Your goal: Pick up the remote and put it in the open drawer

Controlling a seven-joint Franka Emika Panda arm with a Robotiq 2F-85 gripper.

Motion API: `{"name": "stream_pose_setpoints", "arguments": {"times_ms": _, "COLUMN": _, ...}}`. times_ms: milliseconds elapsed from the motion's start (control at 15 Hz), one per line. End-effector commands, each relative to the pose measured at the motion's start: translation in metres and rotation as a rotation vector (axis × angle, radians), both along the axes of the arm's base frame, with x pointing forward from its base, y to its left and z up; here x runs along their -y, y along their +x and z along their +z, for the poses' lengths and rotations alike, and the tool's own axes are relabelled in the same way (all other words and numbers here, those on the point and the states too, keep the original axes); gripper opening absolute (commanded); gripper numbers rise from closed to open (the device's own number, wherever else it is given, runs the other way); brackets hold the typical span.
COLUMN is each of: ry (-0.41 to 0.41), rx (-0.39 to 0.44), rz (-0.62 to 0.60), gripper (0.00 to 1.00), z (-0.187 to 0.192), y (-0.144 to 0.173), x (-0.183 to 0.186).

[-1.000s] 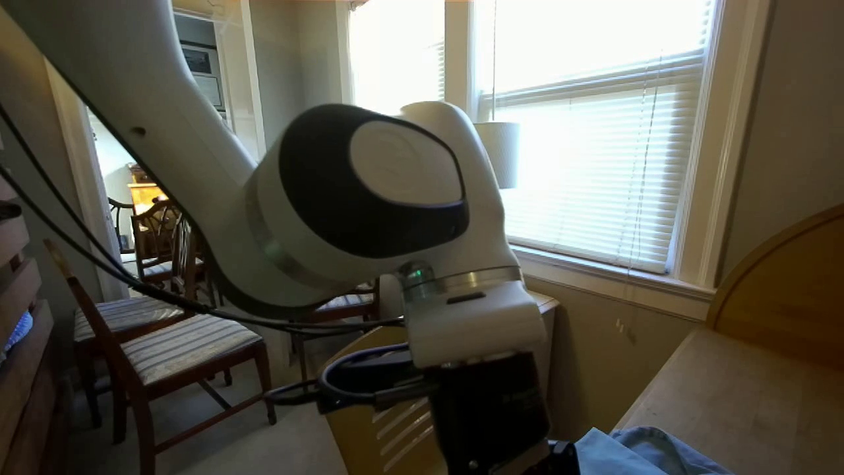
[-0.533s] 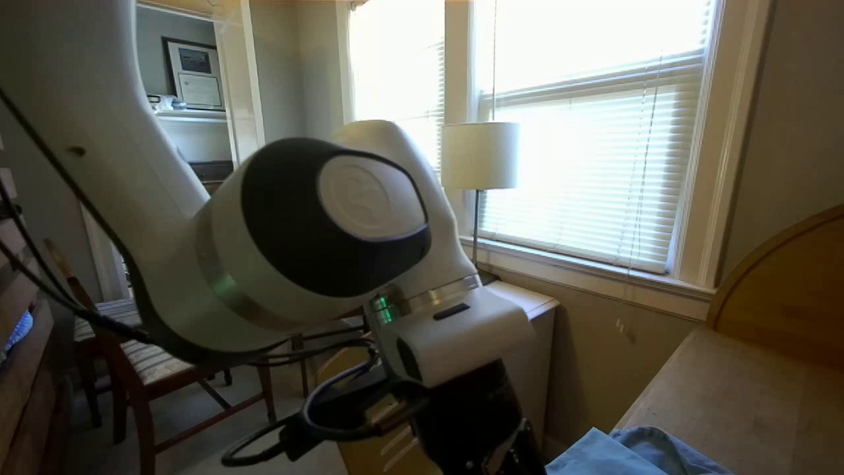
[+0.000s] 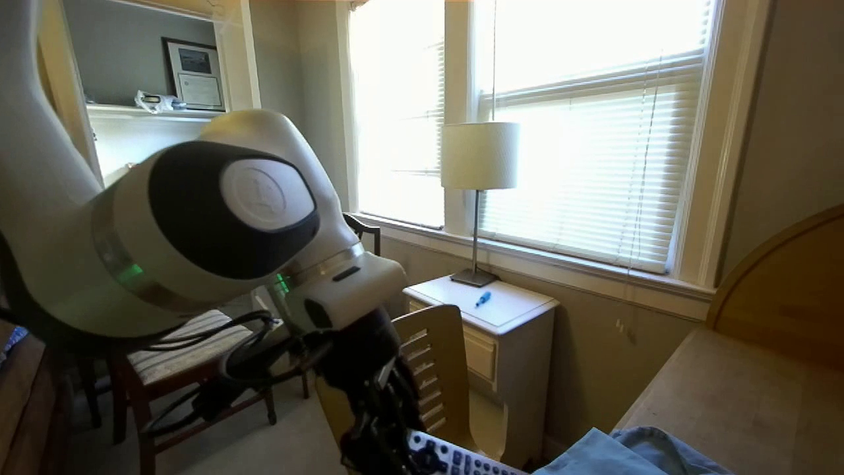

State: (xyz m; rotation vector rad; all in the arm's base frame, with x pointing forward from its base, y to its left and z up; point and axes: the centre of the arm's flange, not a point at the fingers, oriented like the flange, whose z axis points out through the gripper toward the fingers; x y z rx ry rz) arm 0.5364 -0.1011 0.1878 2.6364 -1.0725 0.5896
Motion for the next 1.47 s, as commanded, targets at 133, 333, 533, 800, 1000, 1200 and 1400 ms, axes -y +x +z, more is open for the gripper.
{"name": "stream_pose_setpoints", "arguments": {"times_ms": 133, "ry": 0.094, "rx": -0.095, "rz": 0.284, "gripper": 0.29, "z": -0.002, "y": -0.042, "x": -0.022}}
{"name": "stream_pose_setpoints", "arguments": {"times_ms": 333, "ry": 0.126, "rx": -0.175, "rz": 0.430, "gripper": 0.29, "z": -0.023, "y": -0.060, "x": -0.026}}
{"name": "stream_pose_setpoints", "arguments": {"times_ms": 533, "ry": 0.159, "rx": -0.268, "rz": 0.571, "gripper": 0.29, "z": -0.041, "y": -0.078, "x": -0.024}}
{"name": "stream_pose_setpoints", "arguments": {"times_ms": 800, "ry": 0.191, "rx": -0.395, "rz": 0.761, "gripper": 0.29, "z": -0.072, "y": -0.093, "x": -0.012}}
{"name": "stream_pose_setpoints", "arguments": {"times_ms": 1000, "ry": 0.187, "rx": -0.542, "rz": 0.866, "gripper": 0.29, "z": -0.093, "y": -0.104, "x": 0.001}}
{"name": "stream_pose_setpoints", "arguments": {"times_ms": 1200, "ry": 0.160, "rx": -0.643, "rz": 0.901, "gripper": 0.29, "z": -0.110, "y": -0.106, "x": 0.017}}
{"name": "stream_pose_setpoints", "arguments": {"times_ms": 1400, "ry": 0.056, "rx": -0.607, "rz": 0.870, "gripper": 0.29, "z": -0.114, "y": -0.095, "x": 0.030}}
